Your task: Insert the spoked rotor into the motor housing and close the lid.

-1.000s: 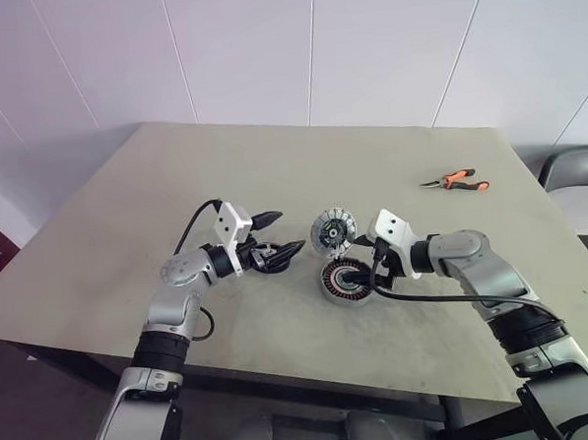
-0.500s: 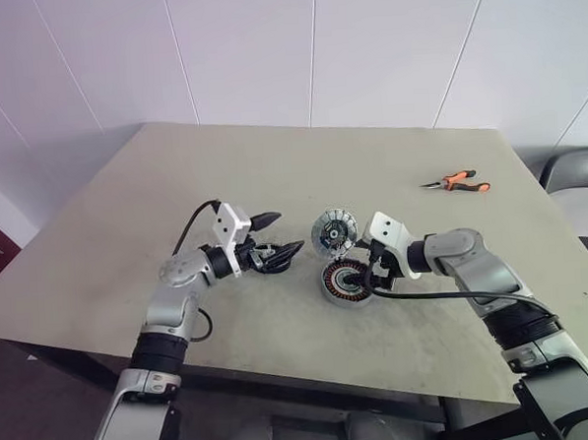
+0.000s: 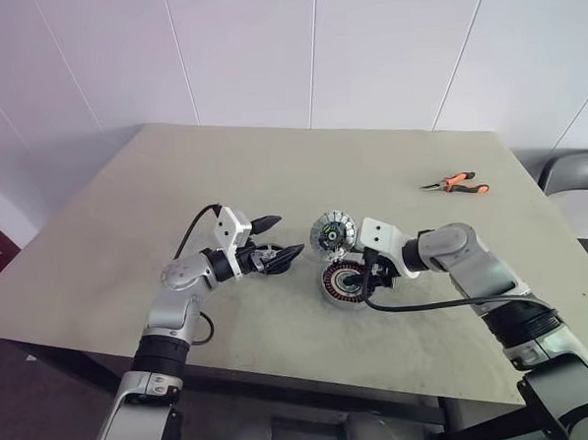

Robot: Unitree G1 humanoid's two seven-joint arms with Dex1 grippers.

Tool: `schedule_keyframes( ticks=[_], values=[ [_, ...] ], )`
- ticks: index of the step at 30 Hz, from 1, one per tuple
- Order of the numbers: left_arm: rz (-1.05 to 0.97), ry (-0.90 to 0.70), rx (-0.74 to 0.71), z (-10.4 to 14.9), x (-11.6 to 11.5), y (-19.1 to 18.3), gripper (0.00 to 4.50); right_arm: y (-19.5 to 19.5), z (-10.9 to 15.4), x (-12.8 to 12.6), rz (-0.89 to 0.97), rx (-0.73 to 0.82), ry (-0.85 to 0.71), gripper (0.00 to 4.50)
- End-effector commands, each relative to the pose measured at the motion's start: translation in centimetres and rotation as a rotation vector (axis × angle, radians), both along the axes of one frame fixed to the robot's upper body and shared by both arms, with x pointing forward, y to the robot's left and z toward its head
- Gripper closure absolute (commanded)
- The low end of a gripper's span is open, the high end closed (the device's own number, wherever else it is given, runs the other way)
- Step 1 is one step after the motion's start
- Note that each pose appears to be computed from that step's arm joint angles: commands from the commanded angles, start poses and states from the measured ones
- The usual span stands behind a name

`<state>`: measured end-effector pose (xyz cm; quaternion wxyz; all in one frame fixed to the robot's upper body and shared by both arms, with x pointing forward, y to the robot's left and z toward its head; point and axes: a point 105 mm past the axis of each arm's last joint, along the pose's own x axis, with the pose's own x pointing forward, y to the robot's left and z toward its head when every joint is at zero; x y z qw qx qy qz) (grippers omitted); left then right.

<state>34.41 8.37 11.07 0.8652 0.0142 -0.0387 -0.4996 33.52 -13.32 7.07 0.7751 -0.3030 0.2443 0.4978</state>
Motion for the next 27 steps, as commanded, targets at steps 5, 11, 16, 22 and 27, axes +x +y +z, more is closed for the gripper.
schedule_keyframes(
  ticks=[5, 11, 16, 22, 27],
  values=[
    [-0.004, -0.067, -0.007, 2.1, 0.3, -0.2, 0.11, -0.8, -3.2, -0.8, -0.012, -0.054, 0.094, 3.43],
    [-0.004, -0.066, -0.007, 2.0, 0.3, -0.2, 0.11, -1.1, -2.9, -0.2, -0.019, 0.027, 0.070, 3.43],
    [-0.004, -0.064, -0.006, 1.8, 0.2, -0.2, 0.11, -1.4, -1.1, 0.0, 0.008, 0.197, 0.079, 3.43],
    [0.000, -0.062, -0.004, 1.6, 0.1, -0.1, 0.11, -3.7, 0.8, 0.5, -0.014, 0.281, 0.067, 1.81],
    [0.005, -0.060, -0.004, 1.5, -0.1, 0.2, 0.11, -7.1, 1.2, 1.0, -0.134, 0.365, 0.063, 0.14]
  ],
)
